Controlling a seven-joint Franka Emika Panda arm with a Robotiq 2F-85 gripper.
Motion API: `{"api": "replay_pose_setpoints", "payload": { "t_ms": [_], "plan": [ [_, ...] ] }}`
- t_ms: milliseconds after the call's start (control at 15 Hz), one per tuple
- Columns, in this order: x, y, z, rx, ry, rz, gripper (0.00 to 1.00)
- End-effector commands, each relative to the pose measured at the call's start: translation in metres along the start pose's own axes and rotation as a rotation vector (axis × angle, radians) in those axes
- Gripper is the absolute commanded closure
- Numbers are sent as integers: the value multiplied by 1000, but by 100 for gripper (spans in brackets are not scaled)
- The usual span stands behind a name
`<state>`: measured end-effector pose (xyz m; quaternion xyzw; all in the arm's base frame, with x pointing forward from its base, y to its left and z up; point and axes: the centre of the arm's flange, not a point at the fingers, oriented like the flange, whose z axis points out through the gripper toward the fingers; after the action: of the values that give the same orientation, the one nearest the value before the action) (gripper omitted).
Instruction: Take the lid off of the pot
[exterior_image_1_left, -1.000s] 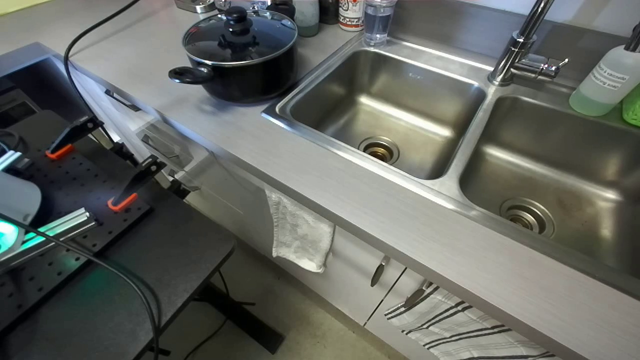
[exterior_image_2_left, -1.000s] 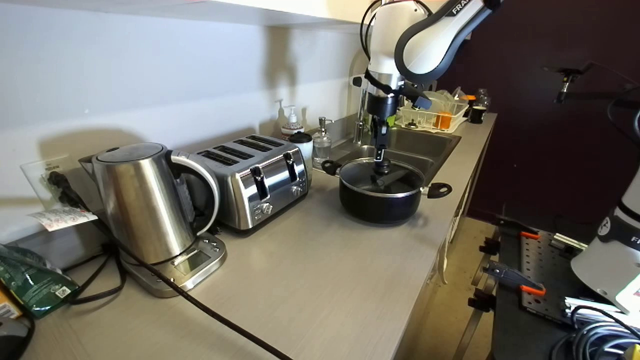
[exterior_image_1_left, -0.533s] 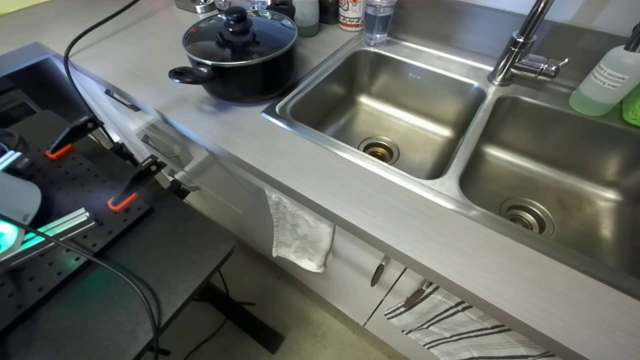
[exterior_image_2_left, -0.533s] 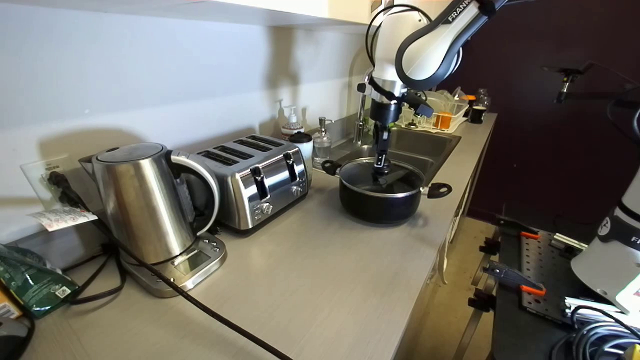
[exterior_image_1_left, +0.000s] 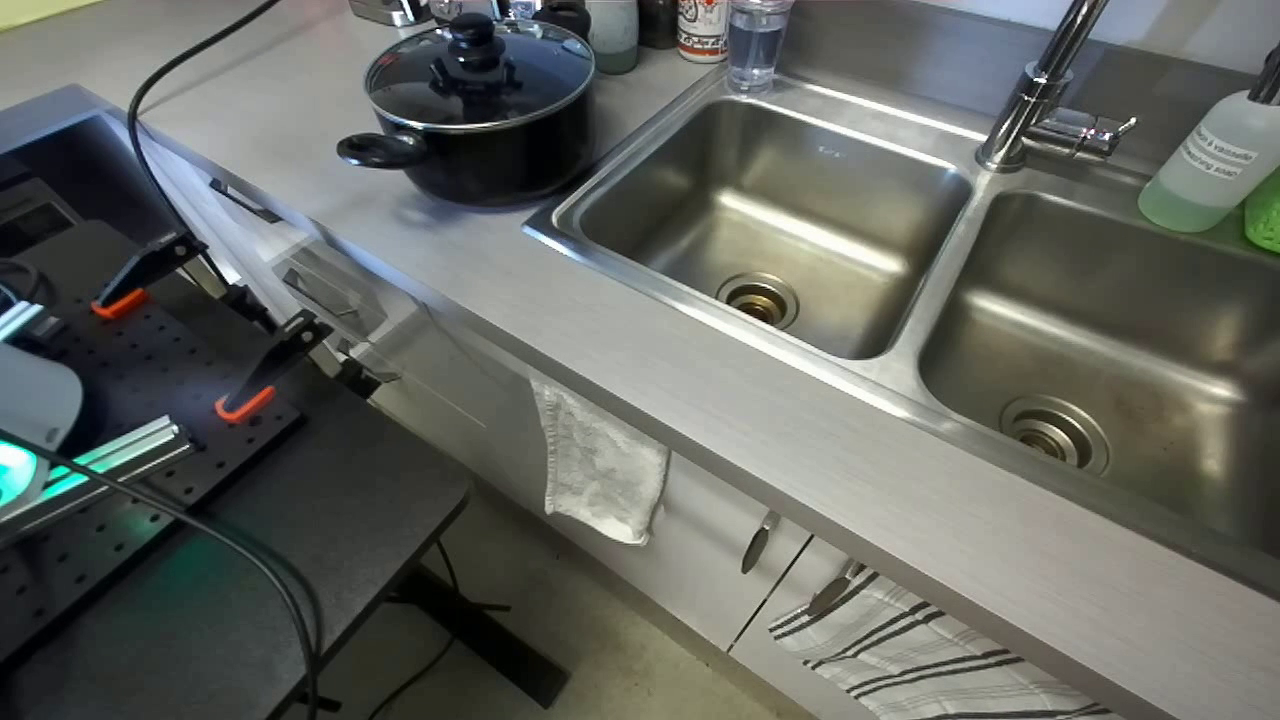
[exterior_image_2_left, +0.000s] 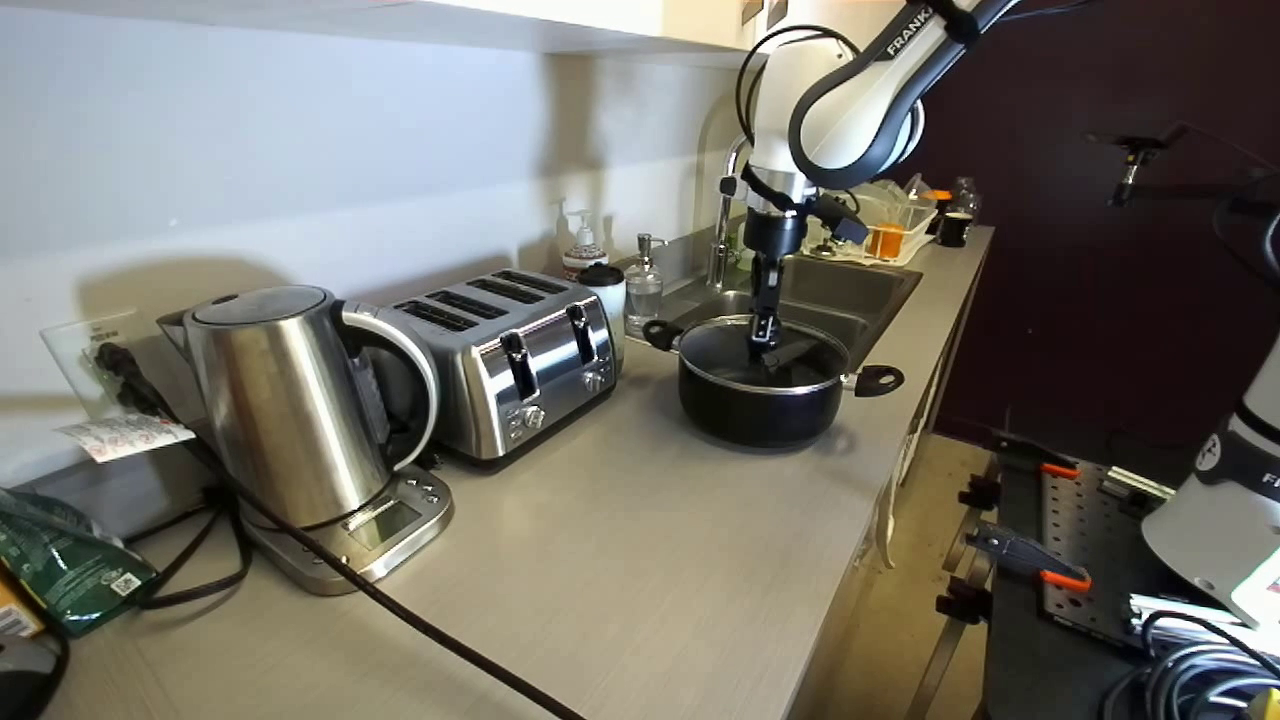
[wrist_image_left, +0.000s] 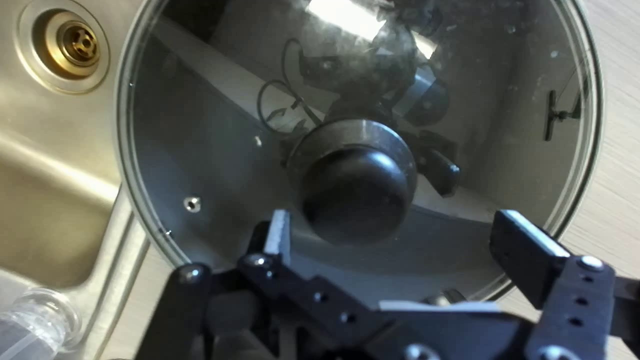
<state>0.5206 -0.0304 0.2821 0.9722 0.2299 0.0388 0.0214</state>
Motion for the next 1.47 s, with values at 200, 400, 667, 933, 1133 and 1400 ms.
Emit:
{"api": "replay_pose_setpoints", "payload": {
  "t_ms": [200, 400, 667, 933, 1133, 1400],
  "plan": [
    [-14, 9, 0, -3, 27, 36, 0],
    [-13, 7, 3, 0, 20, 33, 26],
    [-14, 6, 2, 1, 21, 32, 44],
    [-14, 6, -1, -1, 30, 31, 75],
    [-16, 5, -3, -3, 36, 30, 75],
    [-26, -4, -17, -23, 88, 40, 75]
  ]
}}
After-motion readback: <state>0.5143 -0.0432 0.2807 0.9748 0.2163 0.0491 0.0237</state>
